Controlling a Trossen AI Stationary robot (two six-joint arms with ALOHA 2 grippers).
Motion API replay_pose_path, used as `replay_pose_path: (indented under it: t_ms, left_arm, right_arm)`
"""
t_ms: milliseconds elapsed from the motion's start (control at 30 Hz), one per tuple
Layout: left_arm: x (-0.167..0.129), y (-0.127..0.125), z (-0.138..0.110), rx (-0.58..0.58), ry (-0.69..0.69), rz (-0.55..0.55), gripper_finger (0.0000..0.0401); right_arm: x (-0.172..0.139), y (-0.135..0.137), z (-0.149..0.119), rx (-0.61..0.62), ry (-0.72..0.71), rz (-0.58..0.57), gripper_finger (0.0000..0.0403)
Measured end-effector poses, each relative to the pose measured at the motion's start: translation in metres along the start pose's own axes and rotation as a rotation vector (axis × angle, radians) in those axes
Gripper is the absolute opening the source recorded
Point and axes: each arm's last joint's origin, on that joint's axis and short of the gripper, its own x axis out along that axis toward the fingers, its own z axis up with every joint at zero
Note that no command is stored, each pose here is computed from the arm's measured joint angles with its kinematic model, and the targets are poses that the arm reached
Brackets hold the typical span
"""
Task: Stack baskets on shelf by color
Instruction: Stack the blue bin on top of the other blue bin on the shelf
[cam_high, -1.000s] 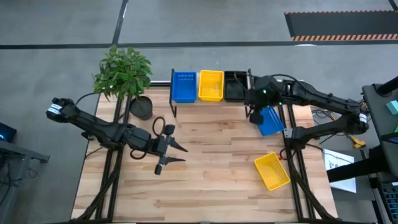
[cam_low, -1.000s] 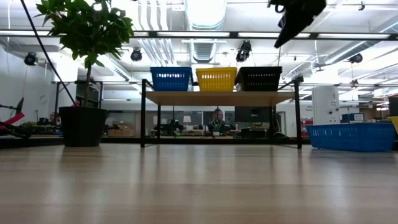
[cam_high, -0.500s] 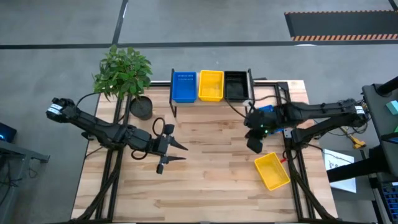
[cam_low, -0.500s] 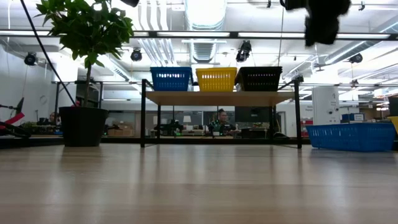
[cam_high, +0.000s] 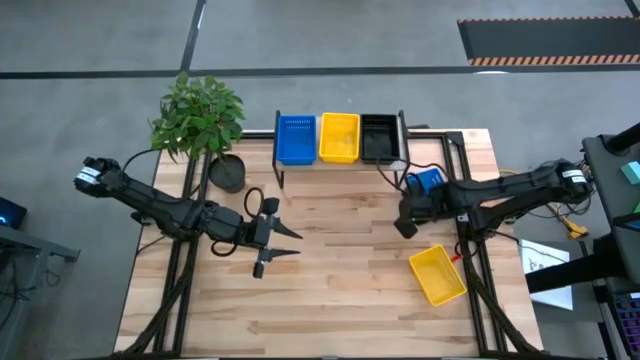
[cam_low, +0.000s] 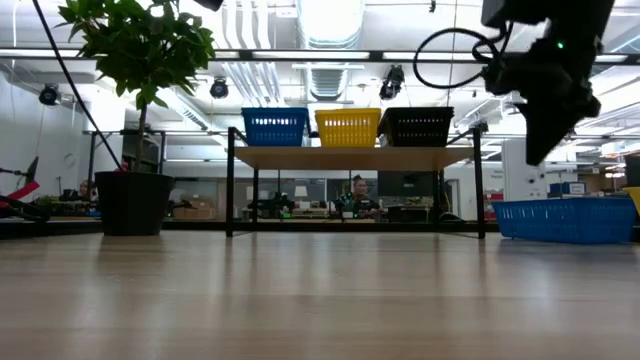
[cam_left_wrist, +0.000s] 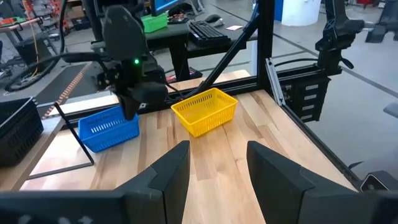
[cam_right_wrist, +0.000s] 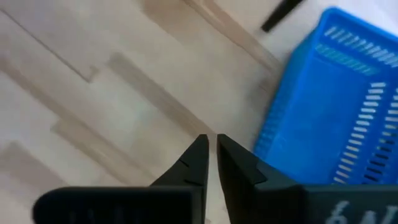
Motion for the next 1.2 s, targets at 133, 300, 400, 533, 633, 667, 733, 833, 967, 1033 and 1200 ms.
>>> replay_pose_path:
  t_ms: [133, 300, 400, 533, 633, 667, 733, 833, 967, 1033, 1200]
  left_arm:
    - [0.0, 0.0, 0.0, 0.0, 0.0, 0.0, 0.0144]
    - [0.0, 0.0, 0.0, 0.0, 0.0, 0.0, 0.0144]
    - [0.0, 0.0, 0.0, 0.0, 0.0, 0.0, 0.0144]
    - [0.0, 0.0, 0.0, 0.0, 0.0, 0.0, 0.0144]
    - [0.0, 0.0, 0.0, 0.0, 0.0, 0.0, 0.0144]
    - [0.0, 0.0, 0.0, 0.0, 0.0, 0.0, 0.0144]
    - [0.0, 0.0, 0.0, 0.0, 0.0, 0.0, 0.0144]
    - [0.0, 0.0, 0.0, 0.001, 0.0, 0.0, 0.0144]
    - [0.0, 0.0, 0.0, 0.019, 0.0, 0.0, 0.0144]
    - [0.0, 0.0, 0.0, 0.02, 0.0, 0.0, 0.0144]
    - [0.0, 0.0, 0.0, 0.021, 0.0, 0.0, 0.0144]
  right_arm:
    - [0.01, -0.004, -0.006, 0.044, 0.021, -0.061, 0.0047]
    - [0.017, -0.008, -0.009, 0.092, 0.017, -0.175, 0.0087]
    - [0.021, -0.007, -0.009, 0.099, 0.02, -0.21, 0.011]
    - [0.03, -0.004, -0.007, 0.094, 0.045, -0.247, 0.0137]
    - [0.037, -0.001, -0.007, 0.086, 0.064, -0.284, 0.0151]
    - [0.04, 0.0, -0.007, 0.084, 0.068, -0.297, 0.0153]
    - [0.046, 0.002, -0.007, 0.08, 0.085, -0.323, 0.0155]
    - [0.055, 0.005, -0.008, 0.064, 0.116, -0.364, 0.0152]
    - [0.068, 0.009, -0.009, 0.043, 0.166, -0.409, 0.014]
    - [0.073, 0.011, -0.011, 0.028, 0.203, -0.417, 0.0132]
    - [0.08, 0.014, -0.013, -0.011, 0.287, -0.399, 0.0102]
